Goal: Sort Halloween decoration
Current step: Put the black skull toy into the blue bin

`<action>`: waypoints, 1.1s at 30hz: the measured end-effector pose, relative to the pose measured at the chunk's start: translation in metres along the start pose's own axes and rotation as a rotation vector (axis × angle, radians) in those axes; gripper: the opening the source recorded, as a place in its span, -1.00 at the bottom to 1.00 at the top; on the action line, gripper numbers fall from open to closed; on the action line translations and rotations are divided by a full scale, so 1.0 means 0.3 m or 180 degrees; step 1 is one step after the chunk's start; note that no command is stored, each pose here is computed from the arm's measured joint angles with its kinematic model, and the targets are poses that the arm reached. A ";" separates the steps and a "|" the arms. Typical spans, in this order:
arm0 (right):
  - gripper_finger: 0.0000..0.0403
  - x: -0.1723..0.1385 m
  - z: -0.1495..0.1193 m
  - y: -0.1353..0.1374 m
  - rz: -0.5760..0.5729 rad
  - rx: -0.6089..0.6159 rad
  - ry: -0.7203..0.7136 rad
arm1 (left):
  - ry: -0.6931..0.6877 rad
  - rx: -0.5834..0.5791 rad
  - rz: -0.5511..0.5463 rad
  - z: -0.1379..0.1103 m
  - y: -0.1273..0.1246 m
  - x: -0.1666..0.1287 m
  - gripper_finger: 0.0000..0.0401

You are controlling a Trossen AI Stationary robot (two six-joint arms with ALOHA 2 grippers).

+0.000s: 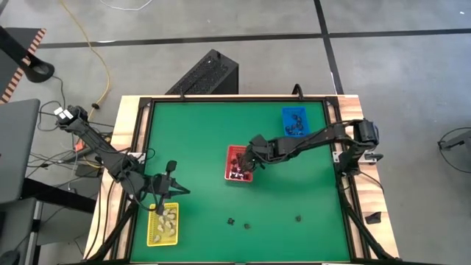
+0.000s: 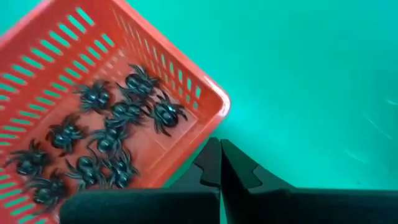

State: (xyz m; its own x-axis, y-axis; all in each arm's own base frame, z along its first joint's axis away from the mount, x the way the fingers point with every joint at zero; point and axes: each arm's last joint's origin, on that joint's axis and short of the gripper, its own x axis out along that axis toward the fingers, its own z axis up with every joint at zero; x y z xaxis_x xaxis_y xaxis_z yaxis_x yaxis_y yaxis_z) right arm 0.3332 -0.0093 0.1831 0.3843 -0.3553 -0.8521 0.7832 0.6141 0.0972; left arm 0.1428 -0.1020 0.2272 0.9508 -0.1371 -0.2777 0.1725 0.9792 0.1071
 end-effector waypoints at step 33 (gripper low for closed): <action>-0.88 -0.508 -0.450 0.226 0.1259 -0.0510 -0.1216 | 0.0225 0.0411 -0.0931 -0.026 -0.157 0.823 -0.81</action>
State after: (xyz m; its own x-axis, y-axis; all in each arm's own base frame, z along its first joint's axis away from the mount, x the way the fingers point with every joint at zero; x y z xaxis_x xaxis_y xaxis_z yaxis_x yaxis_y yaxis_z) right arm 0.2616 0.1816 0.2502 0.8059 -0.2878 -0.5173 0.4713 0.8408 0.2664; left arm 0.3673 -0.1808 0.1461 0.8367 -0.3947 -0.3797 0.4713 0.8720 0.1320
